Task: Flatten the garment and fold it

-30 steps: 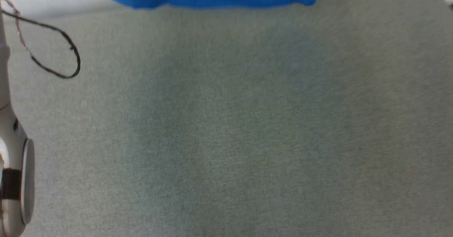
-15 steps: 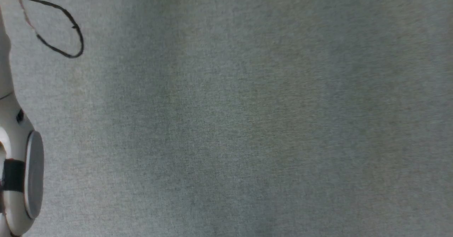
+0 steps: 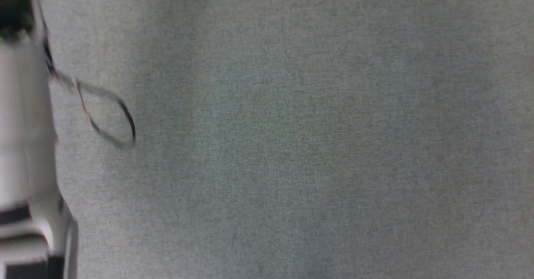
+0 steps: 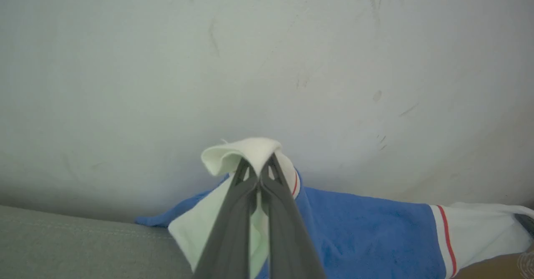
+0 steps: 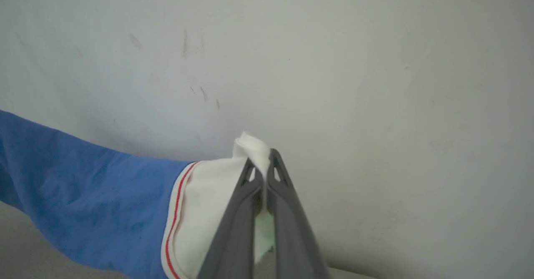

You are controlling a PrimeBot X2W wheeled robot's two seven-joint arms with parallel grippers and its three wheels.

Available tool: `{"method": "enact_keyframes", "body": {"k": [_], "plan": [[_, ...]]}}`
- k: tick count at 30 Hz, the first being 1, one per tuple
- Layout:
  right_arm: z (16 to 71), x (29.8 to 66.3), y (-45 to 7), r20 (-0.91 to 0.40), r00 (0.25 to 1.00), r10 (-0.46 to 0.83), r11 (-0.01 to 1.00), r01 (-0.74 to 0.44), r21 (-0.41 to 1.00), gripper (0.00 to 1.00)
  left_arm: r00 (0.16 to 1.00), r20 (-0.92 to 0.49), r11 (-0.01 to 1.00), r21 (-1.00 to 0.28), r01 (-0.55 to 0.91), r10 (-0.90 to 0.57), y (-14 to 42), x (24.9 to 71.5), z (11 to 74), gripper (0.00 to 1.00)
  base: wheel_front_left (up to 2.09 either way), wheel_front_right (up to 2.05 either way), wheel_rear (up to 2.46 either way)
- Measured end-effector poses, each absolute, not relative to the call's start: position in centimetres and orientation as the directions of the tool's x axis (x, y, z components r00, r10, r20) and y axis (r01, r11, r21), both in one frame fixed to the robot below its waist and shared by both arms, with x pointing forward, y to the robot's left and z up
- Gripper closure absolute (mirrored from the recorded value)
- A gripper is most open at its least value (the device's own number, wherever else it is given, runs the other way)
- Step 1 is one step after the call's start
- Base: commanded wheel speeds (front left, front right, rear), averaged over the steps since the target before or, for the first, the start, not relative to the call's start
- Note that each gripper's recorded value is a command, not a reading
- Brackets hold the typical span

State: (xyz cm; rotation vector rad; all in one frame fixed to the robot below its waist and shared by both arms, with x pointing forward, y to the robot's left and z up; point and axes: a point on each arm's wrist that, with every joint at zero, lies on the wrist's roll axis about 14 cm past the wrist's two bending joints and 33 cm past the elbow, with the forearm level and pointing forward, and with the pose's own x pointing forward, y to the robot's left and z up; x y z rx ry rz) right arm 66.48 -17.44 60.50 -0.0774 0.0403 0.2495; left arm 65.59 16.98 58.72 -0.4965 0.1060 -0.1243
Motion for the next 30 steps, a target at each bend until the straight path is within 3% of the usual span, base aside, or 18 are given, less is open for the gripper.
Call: {"method": "enact_keyframes", "body": {"k": [9,19,30], "plan": [[56.8,56.0,-19.7,-0.128,0.970,0.207,0.971,-0.187,0.147,1.00,0.944,-0.230,0.835,-0.545,0.075,-0.235,15.6,54.2,54.2,1.00,0.00,0.00,0.00],[54.5,44.3,-20.4,-0.205,0.969,0.134,0.949,-0.066,0.308,1.00,0.892,-0.393,0.793,-0.606,-0.066,-0.225,15.1,41.5,50.0,1.00,0.00,0.00,0.00],[47.2,31.9,-21.3,-0.443,0.888,0.122,0.902,0.088,0.423,1.00,0.819,-0.536,0.767,-0.608,-0.205,-0.207,15.7,30.0,46.5,1.00,0.00,0.00,0.00]]}}
